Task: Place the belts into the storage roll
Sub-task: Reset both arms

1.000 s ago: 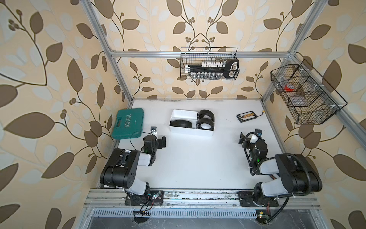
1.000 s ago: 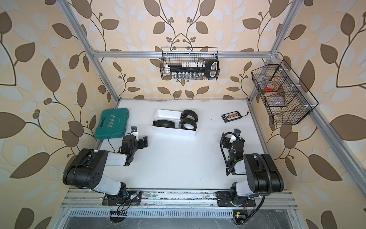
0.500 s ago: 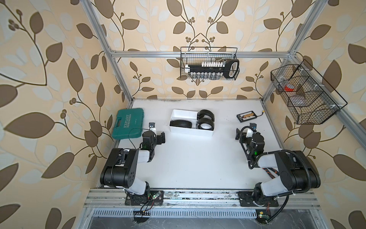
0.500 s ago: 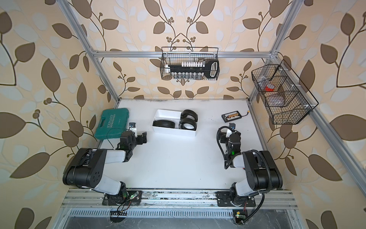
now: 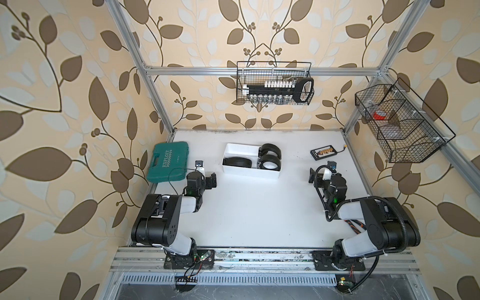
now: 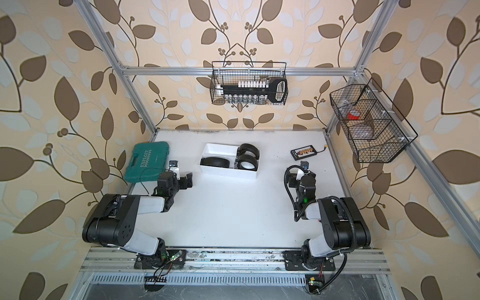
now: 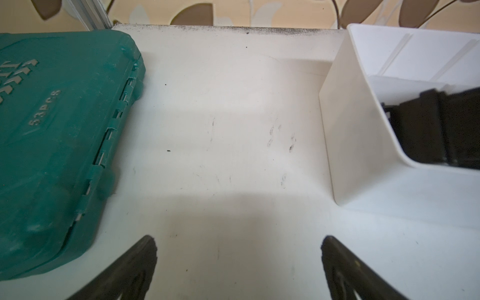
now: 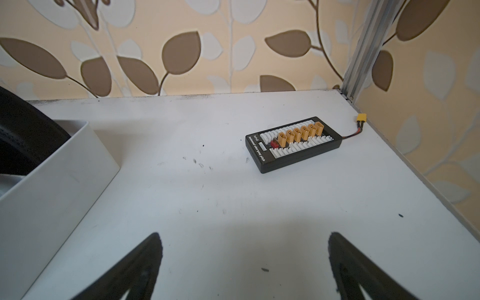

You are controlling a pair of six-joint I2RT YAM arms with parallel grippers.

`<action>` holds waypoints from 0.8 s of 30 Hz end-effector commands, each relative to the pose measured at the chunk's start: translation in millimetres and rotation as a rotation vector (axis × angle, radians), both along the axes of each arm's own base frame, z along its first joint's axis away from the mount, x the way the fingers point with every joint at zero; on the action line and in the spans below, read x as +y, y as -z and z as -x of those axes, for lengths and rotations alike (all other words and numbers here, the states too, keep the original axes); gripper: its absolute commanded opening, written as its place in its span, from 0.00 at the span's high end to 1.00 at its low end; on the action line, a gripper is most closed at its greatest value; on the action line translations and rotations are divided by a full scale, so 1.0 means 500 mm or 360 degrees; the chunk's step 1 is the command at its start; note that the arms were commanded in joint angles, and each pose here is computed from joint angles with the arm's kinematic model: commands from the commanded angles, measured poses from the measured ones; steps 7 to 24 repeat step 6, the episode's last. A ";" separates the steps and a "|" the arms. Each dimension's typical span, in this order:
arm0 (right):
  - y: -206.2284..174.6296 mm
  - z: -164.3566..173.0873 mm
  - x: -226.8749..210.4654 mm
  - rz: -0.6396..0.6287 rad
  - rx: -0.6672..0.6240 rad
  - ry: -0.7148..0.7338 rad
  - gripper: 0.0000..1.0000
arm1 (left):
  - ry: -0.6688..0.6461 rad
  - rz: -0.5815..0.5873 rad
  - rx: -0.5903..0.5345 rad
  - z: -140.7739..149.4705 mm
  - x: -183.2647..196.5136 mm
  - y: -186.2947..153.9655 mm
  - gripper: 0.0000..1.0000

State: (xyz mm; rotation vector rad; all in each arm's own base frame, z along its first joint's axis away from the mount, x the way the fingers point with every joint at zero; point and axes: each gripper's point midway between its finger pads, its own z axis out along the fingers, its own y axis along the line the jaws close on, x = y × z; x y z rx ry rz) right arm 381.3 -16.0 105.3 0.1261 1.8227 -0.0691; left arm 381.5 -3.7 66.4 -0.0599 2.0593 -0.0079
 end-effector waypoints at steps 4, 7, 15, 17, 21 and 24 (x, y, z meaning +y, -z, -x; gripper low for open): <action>-0.001 0.004 0.001 0.0008 0.0000 -0.0015 0.01 | 0.0019 0.0036 -0.0030 -0.009 -0.003 -0.015 0.01; -0.002 0.004 0.001 0.0008 -0.0001 -0.0014 0.00 | 0.0020 0.0031 -0.0056 -0.004 -0.003 -0.021 0.01; -0.002 0.004 0.001 0.0008 -0.0001 -0.0014 0.00 | 0.0020 0.0031 -0.0056 -0.004 -0.003 -0.021 0.01; -0.002 0.004 0.001 0.0008 -0.0001 -0.0014 0.00 | 0.0020 0.0031 -0.0056 -0.004 -0.003 -0.021 0.01; -0.002 0.004 0.001 0.0008 -0.0001 -0.0014 0.00 | 0.0020 0.0031 -0.0056 -0.004 -0.003 -0.021 0.01; -0.002 0.004 0.001 0.0008 -0.0001 -0.0014 0.00 | 0.0020 0.0031 -0.0056 -0.004 -0.003 -0.021 0.01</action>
